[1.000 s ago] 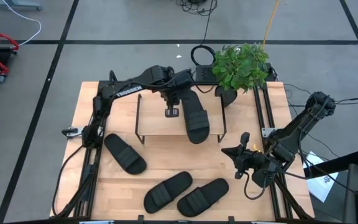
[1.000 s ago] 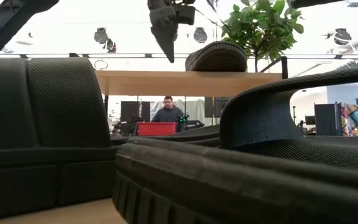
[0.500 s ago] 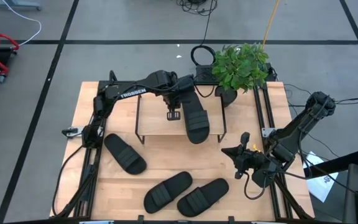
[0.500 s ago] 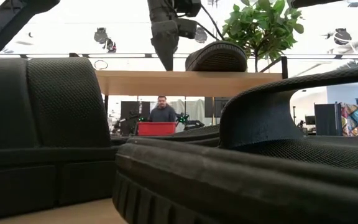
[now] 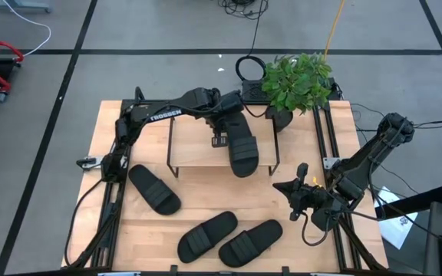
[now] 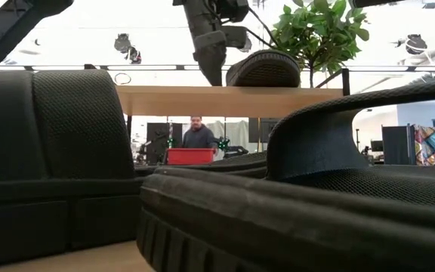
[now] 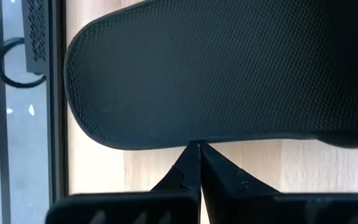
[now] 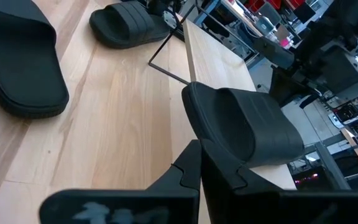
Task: Pick and place slides into the shelf
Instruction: Put the black slide on the shelf, then adjust the shelf
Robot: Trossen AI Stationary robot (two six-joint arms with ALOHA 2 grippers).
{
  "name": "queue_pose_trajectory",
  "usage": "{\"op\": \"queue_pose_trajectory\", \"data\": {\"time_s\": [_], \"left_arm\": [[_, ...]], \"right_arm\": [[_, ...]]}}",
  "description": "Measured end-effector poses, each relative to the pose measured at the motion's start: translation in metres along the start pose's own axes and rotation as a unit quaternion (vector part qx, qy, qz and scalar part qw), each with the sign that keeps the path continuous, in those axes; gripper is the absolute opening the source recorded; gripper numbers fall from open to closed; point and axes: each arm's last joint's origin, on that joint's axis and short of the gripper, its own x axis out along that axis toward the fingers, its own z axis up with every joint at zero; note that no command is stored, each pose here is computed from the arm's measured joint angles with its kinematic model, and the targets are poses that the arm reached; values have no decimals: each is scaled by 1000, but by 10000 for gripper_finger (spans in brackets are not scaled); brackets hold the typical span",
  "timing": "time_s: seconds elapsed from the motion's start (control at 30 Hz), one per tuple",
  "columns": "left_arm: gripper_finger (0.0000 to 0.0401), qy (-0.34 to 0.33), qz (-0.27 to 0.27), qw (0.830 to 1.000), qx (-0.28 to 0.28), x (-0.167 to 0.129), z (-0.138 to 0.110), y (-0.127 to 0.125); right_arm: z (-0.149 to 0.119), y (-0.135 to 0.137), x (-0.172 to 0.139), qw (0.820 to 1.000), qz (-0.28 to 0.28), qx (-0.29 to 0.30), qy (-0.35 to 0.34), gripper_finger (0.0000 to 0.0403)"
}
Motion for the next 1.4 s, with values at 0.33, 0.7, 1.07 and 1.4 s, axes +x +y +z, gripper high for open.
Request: {"op": "queue_pose_trajectory", "data": {"time_s": [0.33,0.7,1.07,1.4], "left_arm": [[0,16,24,1000,-4,-5,-2,2],[0,18,8,1000,-16,0,-2,-3],[0,7,-7,1000,2,18,6,-6],[0,0,30,999,15,-25,-1,-20]], "right_arm": [[0,0,0,1000,0,-1,0,0],[0,0,0,1000,0,0,0,0],[0,0,0,1000,0,0,0,0],[0,0,0,1000,1,16,0,0]]}}
